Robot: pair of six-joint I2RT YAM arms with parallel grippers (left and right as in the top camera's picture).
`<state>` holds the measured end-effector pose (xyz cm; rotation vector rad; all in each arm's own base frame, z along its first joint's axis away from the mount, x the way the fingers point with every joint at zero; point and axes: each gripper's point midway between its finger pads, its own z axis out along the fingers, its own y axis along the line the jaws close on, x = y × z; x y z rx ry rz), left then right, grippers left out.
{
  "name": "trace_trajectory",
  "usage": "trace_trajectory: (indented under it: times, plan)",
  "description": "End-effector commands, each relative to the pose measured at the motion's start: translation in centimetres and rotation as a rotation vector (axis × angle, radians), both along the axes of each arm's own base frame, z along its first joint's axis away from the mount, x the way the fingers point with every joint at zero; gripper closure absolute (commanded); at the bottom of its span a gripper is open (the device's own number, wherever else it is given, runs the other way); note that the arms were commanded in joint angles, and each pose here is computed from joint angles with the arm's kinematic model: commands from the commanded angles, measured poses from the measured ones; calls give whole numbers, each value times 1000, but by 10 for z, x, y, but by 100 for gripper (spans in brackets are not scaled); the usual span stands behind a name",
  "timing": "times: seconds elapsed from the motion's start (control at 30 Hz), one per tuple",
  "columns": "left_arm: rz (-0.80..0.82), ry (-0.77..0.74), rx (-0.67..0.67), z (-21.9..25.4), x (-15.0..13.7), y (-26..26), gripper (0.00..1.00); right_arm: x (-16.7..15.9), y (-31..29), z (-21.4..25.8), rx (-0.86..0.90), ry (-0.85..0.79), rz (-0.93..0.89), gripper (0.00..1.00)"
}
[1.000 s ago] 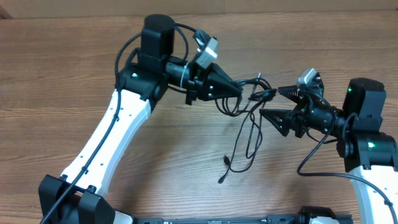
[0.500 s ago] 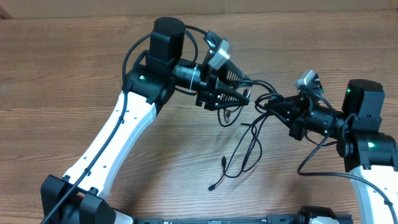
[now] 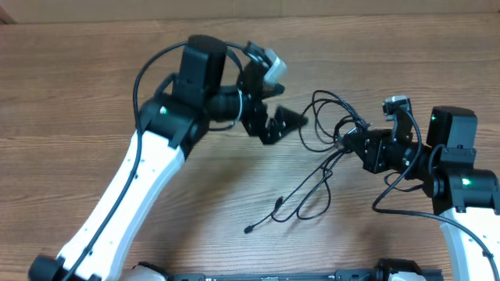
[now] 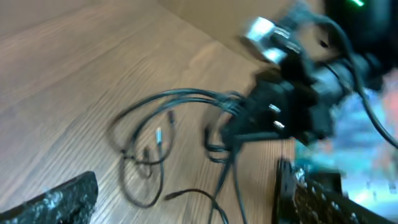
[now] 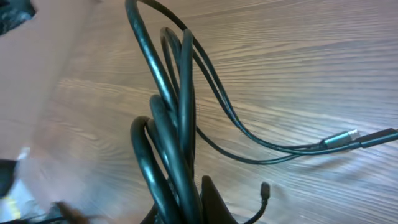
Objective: Untangle cables
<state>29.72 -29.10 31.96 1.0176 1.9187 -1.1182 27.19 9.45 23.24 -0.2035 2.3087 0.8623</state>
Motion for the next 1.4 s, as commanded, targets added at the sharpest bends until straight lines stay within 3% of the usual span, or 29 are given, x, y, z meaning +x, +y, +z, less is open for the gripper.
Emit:
trace_trajectory:
  times: [0.0,0.2,0.5,0.6,0.93,1.37]
  plan:
    - [-121,-189,26,13,-27,-9,0,-10,21,21,140,-23,103,96]
    - [-419,-279,-53,15,-78,-14,4,-24,42,50,292,-85,254,96]
    - [-504,-313,-108,20,-93,-14,6,-45,57,91,452,-221,472,96]
    - [-508,-333,-114,22,-92,-15,0,-50,59,97,478,-233,506,96]
    - [-498,-384,-140,32,-86,-19,0,-56,60,100,483,-280,551,96]
    - [-462,-229,-163,35,-87,-30,0,-55,60,101,471,-305,560,96]
